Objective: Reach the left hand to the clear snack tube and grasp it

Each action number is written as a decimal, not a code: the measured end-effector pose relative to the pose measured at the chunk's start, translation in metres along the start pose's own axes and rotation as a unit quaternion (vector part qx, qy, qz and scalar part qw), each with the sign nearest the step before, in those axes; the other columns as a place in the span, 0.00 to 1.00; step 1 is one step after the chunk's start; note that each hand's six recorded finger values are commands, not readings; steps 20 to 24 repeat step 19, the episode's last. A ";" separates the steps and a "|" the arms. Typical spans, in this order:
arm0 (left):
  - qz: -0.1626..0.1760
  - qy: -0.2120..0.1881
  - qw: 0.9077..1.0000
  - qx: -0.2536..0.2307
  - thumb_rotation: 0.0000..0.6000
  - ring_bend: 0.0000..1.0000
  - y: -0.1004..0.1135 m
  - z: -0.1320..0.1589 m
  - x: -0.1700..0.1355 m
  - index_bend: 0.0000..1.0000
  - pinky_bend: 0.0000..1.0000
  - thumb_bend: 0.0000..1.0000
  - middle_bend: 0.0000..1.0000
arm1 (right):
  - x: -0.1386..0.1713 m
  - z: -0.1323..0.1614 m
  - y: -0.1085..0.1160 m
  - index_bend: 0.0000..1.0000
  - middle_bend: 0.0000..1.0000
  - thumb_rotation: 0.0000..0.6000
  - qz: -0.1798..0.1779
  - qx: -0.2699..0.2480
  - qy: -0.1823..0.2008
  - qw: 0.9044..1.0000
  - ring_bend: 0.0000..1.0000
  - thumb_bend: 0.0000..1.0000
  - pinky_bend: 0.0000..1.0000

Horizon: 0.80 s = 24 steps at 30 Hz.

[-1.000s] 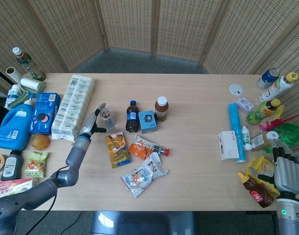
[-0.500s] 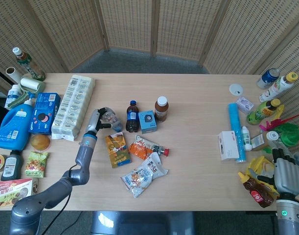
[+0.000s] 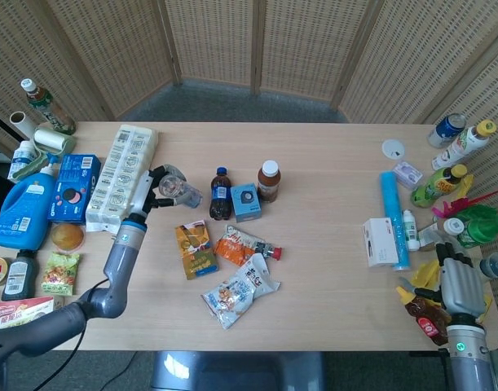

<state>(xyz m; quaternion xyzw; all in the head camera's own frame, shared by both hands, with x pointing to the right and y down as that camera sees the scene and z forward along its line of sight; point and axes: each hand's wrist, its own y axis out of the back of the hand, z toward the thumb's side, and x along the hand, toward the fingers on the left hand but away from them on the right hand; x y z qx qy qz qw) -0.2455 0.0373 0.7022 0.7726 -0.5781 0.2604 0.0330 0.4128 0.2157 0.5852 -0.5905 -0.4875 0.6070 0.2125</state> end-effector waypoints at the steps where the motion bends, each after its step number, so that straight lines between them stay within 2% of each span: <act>1: 0.000 -0.009 1.000 -0.004 1.00 0.74 0.005 0.011 -0.004 0.61 0.54 0.27 0.65 | 0.000 0.000 0.000 0.00 0.00 0.83 0.000 -0.001 0.002 1.000 0.00 0.17 0.00; 6: 0.008 -0.044 0.999 -0.027 1.00 0.74 0.029 0.060 -0.023 0.61 0.54 0.27 0.65 | 0.004 0.001 -0.001 0.00 0.00 0.84 0.001 -0.007 0.010 1.000 0.00 0.17 0.00; 13: 0.046 -0.094 0.994 -0.044 1.00 0.74 0.080 0.132 -0.050 0.60 0.54 0.26 0.65 | 0.011 -0.002 -0.007 0.00 0.00 0.83 0.008 -0.014 0.013 1.000 0.00 0.17 0.00; 18: 0.066 -0.098 0.991 -0.056 1.00 0.74 0.101 0.149 -0.062 0.60 0.54 0.26 0.65 | 0.011 -0.001 -0.012 0.00 0.00 0.83 0.014 -0.018 0.018 1.000 0.00 0.17 0.00; 24: 0.067 -0.096 0.992 -0.056 1.00 0.74 0.103 0.149 -0.064 0.61 0.54 0.26 0.65 | 0.010 0.000 -0.013 0.00 0.00 0.83 0.015 -0.019 0.019 1.000 0.00 0.17 0.00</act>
